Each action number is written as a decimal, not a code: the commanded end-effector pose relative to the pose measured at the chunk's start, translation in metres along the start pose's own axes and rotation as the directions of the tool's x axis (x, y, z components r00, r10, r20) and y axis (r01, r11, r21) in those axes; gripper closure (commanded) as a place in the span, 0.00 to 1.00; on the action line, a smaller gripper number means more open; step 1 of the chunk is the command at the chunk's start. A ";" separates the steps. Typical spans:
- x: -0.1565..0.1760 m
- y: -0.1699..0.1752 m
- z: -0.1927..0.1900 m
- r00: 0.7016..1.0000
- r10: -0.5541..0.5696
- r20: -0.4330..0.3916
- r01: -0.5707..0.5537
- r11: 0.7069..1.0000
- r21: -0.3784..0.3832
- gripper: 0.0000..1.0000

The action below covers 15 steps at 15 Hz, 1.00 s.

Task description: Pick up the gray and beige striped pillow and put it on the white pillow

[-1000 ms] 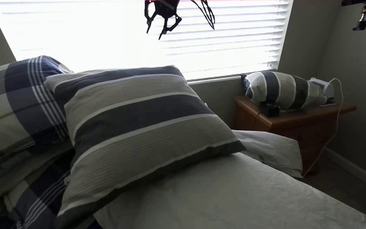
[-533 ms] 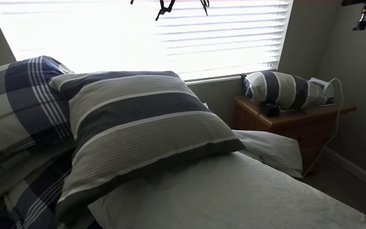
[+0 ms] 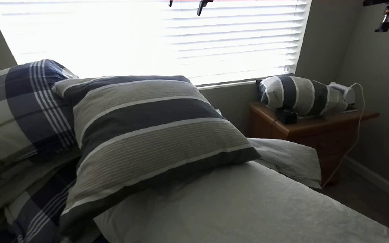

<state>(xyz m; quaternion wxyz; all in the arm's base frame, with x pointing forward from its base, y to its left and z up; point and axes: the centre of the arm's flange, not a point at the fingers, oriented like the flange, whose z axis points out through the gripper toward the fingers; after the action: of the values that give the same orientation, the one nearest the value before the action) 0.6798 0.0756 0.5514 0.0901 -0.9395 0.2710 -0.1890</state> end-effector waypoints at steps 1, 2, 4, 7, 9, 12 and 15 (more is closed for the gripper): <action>-0.059 0.060 -0.019 0.980 -0.183 0.084 0.181 0.983 0.024 0.00; -0.067 0.068 -0.021 0.967 -0.234 0.100 0.231 0.972 0.043 0.00; -0.083 0.086 -0.024 0.933 -0.341 0.116 0.335 0.940 0.069 0.00; -0.106 0.118 -0.030 0.857 -0.498 0.132 0.489 0.867 0.097 0.00; -0.122 0.143 -0.037 0.794 -0.588 0.155 0.573 0.809 0.132 0.00; -0.147 0.183 -0.047 0.692 -0.708 0.140 0.680 0.705 0.201 0.00; -0.135 0.164 -0.037 0.693 -0.705 0.151 0.679 0.709 0.188 0.00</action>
<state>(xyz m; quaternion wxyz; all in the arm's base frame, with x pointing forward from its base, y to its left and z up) 0.4811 0.0089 0.4991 0.0959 -0.9795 -0.1267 -0.1237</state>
